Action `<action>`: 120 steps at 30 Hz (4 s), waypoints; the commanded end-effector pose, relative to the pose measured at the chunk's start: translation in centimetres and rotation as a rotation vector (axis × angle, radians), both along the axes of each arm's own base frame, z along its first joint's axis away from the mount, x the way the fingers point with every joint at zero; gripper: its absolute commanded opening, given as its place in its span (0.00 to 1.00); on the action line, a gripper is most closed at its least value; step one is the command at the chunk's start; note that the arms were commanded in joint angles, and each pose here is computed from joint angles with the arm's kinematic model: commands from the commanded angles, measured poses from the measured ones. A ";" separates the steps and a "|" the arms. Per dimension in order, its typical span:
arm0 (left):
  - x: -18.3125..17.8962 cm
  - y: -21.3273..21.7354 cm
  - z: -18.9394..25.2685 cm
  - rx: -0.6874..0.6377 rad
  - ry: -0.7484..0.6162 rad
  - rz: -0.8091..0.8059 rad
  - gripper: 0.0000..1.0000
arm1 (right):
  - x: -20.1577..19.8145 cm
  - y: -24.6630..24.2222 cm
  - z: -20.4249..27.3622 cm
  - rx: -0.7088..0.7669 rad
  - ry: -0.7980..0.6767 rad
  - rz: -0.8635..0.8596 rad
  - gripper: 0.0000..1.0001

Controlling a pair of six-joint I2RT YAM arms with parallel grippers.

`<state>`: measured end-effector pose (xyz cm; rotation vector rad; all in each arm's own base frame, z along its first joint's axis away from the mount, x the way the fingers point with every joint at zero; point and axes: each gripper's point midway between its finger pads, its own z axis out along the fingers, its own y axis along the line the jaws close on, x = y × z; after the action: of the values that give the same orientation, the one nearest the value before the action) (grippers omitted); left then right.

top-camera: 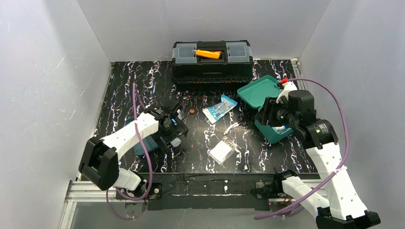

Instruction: Organize the medicine kit

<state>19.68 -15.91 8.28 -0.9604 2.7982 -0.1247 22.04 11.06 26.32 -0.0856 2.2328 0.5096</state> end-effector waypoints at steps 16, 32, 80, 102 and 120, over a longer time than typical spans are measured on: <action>2.8 0.9 -2.6 0.081 0.029 -0.023 0.91 | -0.5 1.9 -1.7 0.028 0.032 0.095 0.56; 3.2 1.5 -4.9 0.059 0.092 -0.053 0.62 | -0.3 2.4 -3.3 0.021 0.081 0.106 0.54; 3.9 10.2 -1.5 0.183 0.029 -0.247 0.11 | -2.7 2.6 -5.8 0.026 0.158 0.082 0.53; 3.0 10.2 -4.5 0.156 0.116 -0.243 0.12 | -2.4 3.2 -7.1 -0.001 0.194 0.094 0.54; 2.4 10.1 -4.3 0.141 0.124 -0.255 0.46 | -2.5 3.6 -7.5 -0.008 0.209 0.096 0.57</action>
<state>23.08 -6.09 3.66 -0.6104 2.9647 0.0973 18.91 14.21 18.40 -0.1554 2.4804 0.5748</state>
